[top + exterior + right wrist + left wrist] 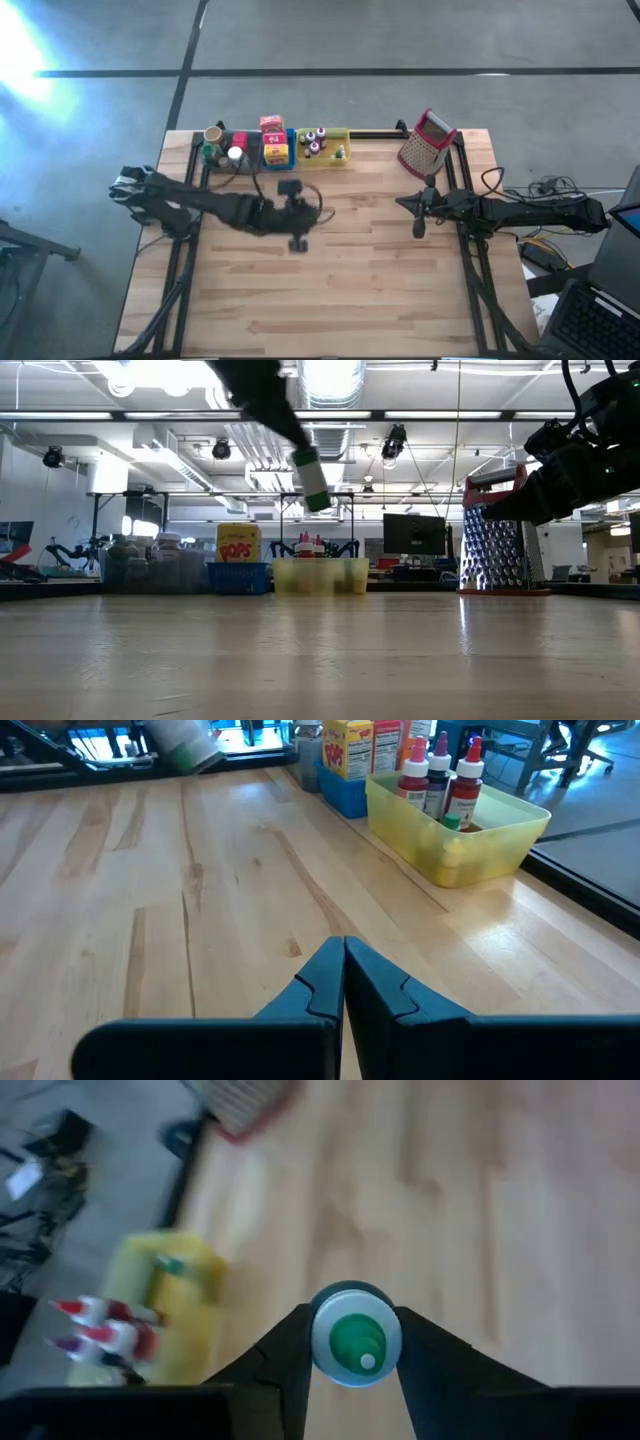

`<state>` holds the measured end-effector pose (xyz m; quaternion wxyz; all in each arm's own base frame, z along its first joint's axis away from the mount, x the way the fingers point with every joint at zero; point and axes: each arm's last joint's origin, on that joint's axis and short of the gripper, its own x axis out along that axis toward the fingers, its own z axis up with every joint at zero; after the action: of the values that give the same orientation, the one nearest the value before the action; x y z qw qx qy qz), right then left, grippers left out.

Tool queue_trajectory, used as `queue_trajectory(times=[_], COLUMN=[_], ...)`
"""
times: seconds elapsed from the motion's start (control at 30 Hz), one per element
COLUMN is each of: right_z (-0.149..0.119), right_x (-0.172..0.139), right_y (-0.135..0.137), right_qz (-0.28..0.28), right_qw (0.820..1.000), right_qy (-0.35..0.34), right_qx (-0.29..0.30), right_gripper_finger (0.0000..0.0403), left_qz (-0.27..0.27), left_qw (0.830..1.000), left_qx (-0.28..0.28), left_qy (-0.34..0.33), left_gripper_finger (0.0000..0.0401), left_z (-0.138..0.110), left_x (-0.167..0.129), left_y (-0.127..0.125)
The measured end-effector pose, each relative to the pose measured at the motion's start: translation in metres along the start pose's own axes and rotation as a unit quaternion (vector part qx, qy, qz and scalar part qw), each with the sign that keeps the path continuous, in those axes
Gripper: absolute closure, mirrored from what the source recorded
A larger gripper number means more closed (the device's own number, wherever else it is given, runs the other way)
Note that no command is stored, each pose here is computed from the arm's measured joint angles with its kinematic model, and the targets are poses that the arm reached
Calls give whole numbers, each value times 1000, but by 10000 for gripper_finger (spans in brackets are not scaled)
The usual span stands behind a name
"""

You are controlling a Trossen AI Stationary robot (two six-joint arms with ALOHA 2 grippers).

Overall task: Pick & Place Kitchen Items
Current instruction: Put the large green food coloring bottle into the yellow bin

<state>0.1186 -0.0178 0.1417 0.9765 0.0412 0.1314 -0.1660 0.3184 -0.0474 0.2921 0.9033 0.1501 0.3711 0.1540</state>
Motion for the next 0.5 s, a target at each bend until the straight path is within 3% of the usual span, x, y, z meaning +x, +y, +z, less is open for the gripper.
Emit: queue_trajectory(times=[0.23,0.4,0.5], right_z=[0,0,0], right_x=[0,0,0], right_y=[0,0,0], right_qz=[0,0,0], right_qw=[1000,1000,1000], right_qy=[0,0,0], right_qx=[0,0,0], right_gripper_finger=[394,394,394], left_qz=[89,75,89], left_qw=[988,965,954], left_qx=[-114,-243,-280], left_qy=[-45,-63,-58], left_gripper_finger=[276,275,275], left_z=[17,10,3], left_x=[24,35,41], left_y=[81,149,179])
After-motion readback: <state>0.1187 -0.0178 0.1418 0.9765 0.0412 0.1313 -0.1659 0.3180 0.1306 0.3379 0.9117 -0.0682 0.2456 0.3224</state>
